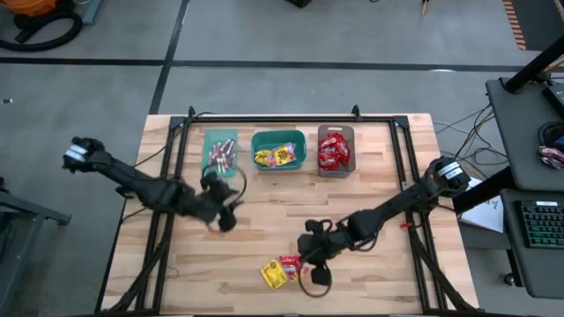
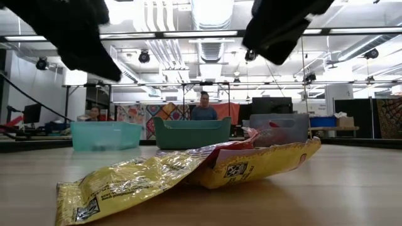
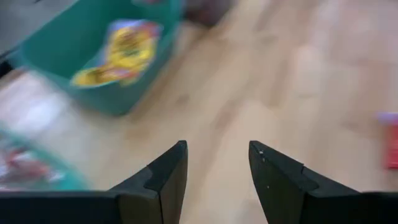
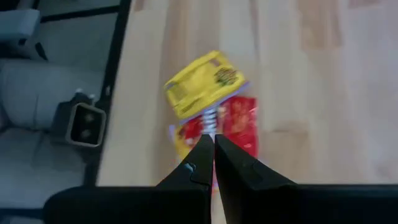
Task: Sort candy
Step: Put the red candy into the black bin
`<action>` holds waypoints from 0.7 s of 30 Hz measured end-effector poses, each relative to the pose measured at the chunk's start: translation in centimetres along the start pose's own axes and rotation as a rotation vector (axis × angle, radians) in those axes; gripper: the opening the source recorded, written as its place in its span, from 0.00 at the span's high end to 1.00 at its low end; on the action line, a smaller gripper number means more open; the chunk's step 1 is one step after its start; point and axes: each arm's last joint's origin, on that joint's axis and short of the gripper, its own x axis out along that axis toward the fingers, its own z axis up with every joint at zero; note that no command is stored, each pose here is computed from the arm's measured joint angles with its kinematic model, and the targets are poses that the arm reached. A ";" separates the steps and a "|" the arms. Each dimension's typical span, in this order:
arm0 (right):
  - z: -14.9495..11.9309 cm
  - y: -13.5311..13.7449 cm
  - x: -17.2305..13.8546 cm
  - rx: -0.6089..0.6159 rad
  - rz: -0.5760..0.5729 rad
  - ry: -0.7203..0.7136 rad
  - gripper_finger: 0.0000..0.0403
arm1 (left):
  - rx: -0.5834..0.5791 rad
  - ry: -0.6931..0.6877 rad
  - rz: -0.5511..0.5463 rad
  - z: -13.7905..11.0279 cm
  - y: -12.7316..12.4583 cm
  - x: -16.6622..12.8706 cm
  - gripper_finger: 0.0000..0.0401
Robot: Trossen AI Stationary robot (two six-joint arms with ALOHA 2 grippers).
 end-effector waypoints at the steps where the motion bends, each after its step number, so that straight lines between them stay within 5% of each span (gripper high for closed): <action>1: 0.0 0.5 0.0 0.002 0.003 0.013 0.98 | 0.005 -0.024 -0.040 -0.3 -1.0 -0.5 0.61; 9: -1.2 3.7 1.5 -0.043 -0.064 0.059 0.98 | 0.052 -0.135 -0.296 -3.4 -7.3 -3.2 0.61; 16: -1.2 5.6 2.9 -0.064 -0.145 0.039 0.97 | 0.038 -0.158 -0.371 -5.7 -10.2 -3.1 0.61; 21: -1.3 5.8 4.0 -0.065 -0.166 0.058 0.88 | 0.032 -0.160 -0.385 -6.9 -11.5 -2.1 0.61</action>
